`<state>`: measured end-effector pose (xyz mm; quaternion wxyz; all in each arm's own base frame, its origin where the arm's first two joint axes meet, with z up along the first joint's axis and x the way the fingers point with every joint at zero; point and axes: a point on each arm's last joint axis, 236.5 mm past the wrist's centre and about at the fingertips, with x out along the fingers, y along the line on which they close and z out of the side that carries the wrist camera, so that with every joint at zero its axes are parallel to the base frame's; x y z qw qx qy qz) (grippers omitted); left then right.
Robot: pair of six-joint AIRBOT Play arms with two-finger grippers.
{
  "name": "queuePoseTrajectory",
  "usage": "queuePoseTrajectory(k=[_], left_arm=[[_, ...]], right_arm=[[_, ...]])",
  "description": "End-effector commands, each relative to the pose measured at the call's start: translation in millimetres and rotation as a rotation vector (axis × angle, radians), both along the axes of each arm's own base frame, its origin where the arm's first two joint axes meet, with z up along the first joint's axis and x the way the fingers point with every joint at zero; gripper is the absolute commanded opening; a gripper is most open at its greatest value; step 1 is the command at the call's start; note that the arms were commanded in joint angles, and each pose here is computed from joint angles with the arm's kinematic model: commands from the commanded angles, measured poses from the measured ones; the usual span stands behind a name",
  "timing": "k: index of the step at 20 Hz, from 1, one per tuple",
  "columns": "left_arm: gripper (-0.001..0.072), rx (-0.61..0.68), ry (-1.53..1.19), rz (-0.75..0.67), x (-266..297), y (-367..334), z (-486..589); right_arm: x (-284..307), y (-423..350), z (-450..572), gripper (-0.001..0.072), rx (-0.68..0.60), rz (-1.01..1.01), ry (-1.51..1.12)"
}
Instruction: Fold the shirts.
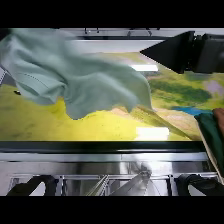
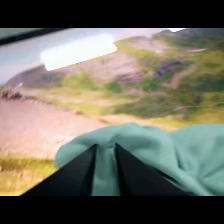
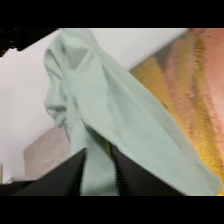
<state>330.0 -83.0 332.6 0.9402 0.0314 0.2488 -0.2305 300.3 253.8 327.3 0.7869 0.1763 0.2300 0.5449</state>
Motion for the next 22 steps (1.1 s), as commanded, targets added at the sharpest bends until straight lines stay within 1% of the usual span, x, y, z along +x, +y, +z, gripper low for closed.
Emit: queuePoseTrajectory(k=[1, 4, 5, 6, 7, 9, 10, 11, 12, 13, 14, 18, 20, 22], left_arm=[[0.0343, -0.038, 0.294, -0.032, 7, 3, -88], [0.0343, -0.05, 0.56, -0.08, -4, 1, -160], [0.0343, -0.054, 0.644, -0.101, -12, -1, -179], [0.0342, -0.06, 0.72, -0.118, -21, -2, -197], [0.0342, -0.068, 0.777, -0.122, -27, -3, -213], [0.0342, -0.061, 0.859, -0.1, -38, 2, -245], [0.0342, -0.036, 0.885, -0.07, -41, 10, -261], [0.0342, 0.006, 0.914, -0.035, -46, 21, -280], [0.0342, 0.039, 0.939, -0.001, -50, 31, -297], [0.0342, 0.044, 0.965, 0.029, -54, 38, -312], [0.0343, 0.02, 0.972, 0.05, -55, 38, -324], [0.0343, -0.111, 0.955, 0.092, -44, 16, -364], [0.0343, -0.109, 0.996, 0.07, -42, 1, -389], [0.0343, -0.06, 1.042, 0.03, -41, -12, -414]], right_arm=[[22, 0, -56, 0.0537, -0.128, -0.016, 0.151], [27, 3, -107, 0.0535, -0.199, 0.059, 0.308], [29, -1, -130, 0.0493, -0.254, 0.068, 0.353], [32, -6, -152, 0.0419, -0.311, 0.071, 0.388], [36, -9, -169, 0.0424, -0.349, 0.074, 0.419], [43, -11, -203, 0.0434, -0.381, 0.073, 0.492], [47, -12, -223, 0.0473, -0.387, 0.064, 0.539], [52, -12, -244, 0.0559, -0.389, 0.052, 0.586], [55, -12, -266, 0.0587, -0.393, 0.039, 0.63], [57, -11, -293, 0.0586, -0.398, 0.028, 0.687], [56, -10, -314, 0.0586, -0.403, 0.028, 0.739], [36, 14, -386, 0.0586, -0.46, 0.105, 0.892], [24, 34, -410, 0.0586, -0.455, 0.14, 0.952], [17, 56, -418, 0.0585, -0.392, 0.181, 0.997]])
